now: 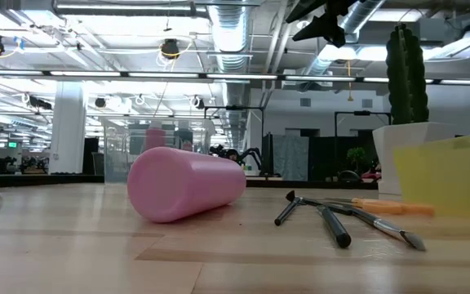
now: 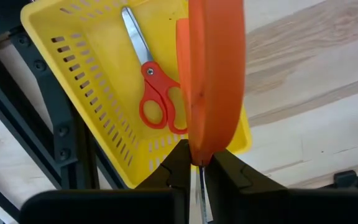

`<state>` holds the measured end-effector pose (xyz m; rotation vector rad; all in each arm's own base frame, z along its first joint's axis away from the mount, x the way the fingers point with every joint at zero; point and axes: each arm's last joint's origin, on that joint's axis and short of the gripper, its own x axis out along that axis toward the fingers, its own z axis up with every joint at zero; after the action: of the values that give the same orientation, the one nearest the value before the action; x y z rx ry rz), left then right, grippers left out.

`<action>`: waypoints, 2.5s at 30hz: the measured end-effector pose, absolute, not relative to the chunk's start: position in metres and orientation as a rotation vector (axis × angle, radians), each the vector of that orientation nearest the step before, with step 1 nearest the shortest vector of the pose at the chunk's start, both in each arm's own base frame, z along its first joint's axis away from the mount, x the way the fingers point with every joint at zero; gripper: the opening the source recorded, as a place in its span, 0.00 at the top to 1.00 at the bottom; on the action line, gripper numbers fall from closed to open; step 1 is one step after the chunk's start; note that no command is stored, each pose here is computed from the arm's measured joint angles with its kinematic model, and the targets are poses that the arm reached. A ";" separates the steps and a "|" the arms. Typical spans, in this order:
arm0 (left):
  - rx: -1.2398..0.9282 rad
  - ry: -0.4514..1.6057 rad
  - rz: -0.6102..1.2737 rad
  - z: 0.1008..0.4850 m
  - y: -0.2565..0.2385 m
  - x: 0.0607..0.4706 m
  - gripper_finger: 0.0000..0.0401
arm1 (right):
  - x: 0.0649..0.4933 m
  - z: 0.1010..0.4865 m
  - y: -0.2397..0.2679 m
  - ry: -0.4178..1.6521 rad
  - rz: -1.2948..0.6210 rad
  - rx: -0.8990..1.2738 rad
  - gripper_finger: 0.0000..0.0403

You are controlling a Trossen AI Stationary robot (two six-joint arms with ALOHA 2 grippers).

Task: Pick & Place Paint Supplies
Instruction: Put the orange scissors into the yellow basket, then put the pink paint bottle into the transparent bin

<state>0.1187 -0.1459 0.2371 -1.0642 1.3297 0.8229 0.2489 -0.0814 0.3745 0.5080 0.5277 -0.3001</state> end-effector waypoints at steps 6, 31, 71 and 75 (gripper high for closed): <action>-1.036 1.334 0.853 0.235 -0.145 0.118 0.95 | 0.249 0.374 -0.081 0.528 -0.300 0.508 0.54; -1.045 1.348 0.876 0.167 -0.132 0.109 0.95 | 0.248 0.374 -0.085 0.524 -0.313 0.520 0.54; -1.041 1.351 0.870 0.166 -0.133 0.108 0.79 | 0.244 0.374 -0.095 0.516 -0.331 0.539 0.54; -1.041 1.351 0.870 0.166 -0.133 0.108 0.77 | 0.244 0.374 -0.095 0.516 -0.331 0.539 0.54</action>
<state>0.1082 -0.1328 0.1661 -1.0408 1.3512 0.8702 0.2442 -0.0948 0.3745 0.5393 0.5159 -0.3309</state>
